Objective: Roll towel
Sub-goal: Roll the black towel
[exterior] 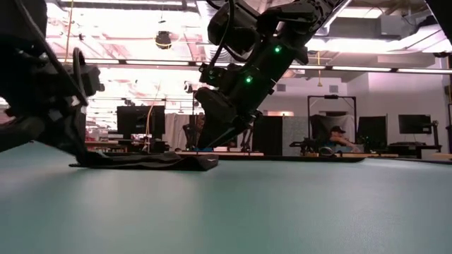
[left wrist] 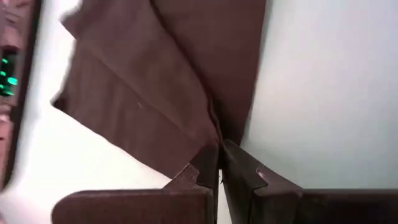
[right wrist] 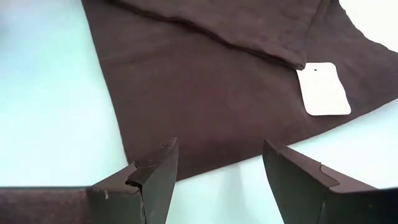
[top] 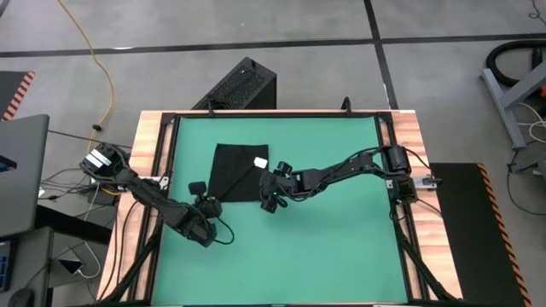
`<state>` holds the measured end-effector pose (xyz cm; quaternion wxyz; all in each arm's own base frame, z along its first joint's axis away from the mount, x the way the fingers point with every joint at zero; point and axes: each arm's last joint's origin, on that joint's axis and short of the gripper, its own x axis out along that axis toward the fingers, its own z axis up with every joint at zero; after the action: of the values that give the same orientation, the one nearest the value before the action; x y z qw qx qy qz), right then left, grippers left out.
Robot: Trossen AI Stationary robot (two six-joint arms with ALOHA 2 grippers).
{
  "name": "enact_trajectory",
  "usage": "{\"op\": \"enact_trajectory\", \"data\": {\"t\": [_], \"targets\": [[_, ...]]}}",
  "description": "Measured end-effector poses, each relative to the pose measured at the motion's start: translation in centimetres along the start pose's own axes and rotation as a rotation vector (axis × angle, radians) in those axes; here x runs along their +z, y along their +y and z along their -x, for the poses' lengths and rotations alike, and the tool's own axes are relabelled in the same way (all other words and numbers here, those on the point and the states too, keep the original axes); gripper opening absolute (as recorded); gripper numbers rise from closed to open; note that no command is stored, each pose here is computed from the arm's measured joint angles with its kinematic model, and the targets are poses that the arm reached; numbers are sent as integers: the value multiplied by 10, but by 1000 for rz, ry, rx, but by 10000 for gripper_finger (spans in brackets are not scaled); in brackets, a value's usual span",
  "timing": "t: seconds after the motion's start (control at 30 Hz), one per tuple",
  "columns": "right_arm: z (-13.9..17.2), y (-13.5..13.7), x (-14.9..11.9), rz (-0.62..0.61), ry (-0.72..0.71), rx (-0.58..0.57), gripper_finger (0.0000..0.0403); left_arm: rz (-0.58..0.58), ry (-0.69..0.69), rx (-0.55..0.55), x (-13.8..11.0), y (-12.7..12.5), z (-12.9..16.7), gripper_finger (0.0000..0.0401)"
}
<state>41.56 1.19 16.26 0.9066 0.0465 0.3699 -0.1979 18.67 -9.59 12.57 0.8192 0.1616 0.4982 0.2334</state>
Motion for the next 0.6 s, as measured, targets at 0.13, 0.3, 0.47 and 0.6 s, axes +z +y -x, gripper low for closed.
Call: {"op": "enact_trajectory", "data": {"t": [0.13, 0.3, 0.47, 0.6], "targets": [[0, 0, 0, -2, 0, -1, 255, -34, 7, 85, 4, 7, 5, 0], [0, 0, 0, -2, 0, 0, 255, -29, 44, 122, 4, 13, 2, 0], [0, 0, 0, -2, 1, 1, 255, -22, 36, 181, 1, 19, -4, 0], [1, 3, -1, 15, 2, 10, 255, 30, 66, 215, -10, 25, -16, 0]]}}
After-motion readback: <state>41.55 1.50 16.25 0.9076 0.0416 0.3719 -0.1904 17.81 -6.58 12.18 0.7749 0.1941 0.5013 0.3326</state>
